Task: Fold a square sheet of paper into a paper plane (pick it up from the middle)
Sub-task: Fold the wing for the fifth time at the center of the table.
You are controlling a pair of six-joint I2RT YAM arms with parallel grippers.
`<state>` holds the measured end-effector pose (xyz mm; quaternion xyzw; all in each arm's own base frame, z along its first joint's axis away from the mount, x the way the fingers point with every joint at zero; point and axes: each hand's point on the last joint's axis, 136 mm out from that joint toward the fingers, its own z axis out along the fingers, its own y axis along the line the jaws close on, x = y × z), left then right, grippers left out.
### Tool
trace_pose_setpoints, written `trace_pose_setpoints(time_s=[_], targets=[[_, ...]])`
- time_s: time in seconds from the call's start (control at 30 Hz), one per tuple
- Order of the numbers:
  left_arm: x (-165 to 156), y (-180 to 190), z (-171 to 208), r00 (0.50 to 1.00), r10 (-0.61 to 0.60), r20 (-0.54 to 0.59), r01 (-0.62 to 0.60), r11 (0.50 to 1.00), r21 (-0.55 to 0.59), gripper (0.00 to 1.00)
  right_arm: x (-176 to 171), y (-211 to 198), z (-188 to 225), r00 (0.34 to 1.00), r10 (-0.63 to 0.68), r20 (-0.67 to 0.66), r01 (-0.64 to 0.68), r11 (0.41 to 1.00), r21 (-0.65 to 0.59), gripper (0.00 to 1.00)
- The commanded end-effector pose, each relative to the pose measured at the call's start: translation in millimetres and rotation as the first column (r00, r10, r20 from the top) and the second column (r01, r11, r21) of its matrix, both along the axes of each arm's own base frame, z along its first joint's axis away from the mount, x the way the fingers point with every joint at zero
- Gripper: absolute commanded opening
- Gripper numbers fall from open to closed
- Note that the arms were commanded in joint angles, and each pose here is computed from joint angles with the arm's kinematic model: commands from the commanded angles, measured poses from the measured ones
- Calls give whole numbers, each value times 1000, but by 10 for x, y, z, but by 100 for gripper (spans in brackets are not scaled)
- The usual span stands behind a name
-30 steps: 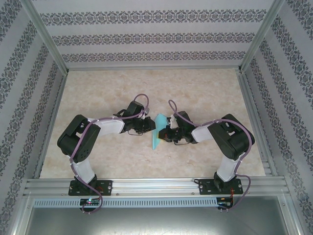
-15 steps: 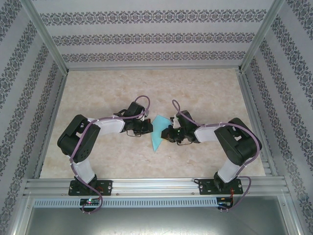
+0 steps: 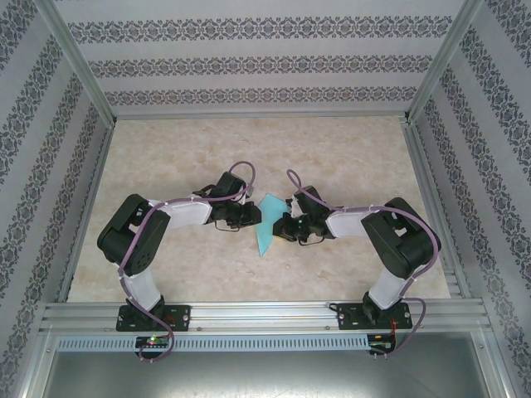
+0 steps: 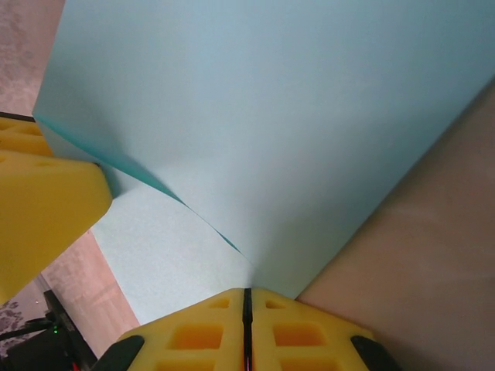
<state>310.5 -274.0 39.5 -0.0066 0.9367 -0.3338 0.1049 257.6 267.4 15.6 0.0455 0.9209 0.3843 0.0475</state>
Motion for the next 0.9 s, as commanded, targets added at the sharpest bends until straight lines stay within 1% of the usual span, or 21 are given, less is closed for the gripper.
trace_pose_setpoints(time_s=[0.0,0.07,0.17,0.67,0.77,0.87], targets=[[-37,-56,237,999,-22,30,23,999,-36,25,-52,-84,-162,1000,12,-19,-14,995,-96,9],[-72,-64,258,999,-26,26,27,998,-50,28,-48,-85,-174,1000,11,-20,-13,995,-99,9],[-120,-65,235,999,-32,10,32,998,-55,29,-45,-75,-180,1000,12,-20,-14,995,-100,9],[-311,-42,170,998,-64,-12,64,998,-23,29,-44,-82,-209,1000,7,-27,-9,995,-100,8],[-356,-15,155,998,-67,-15,67,998,-10,28,-48,-92,-216,1000,5,-30,-8,995,-102,8],[-367,-8,154,997,-72,-12,72,997,-2,22,-53,-92,-221,999,5,-32,-9,995,-101,8]])
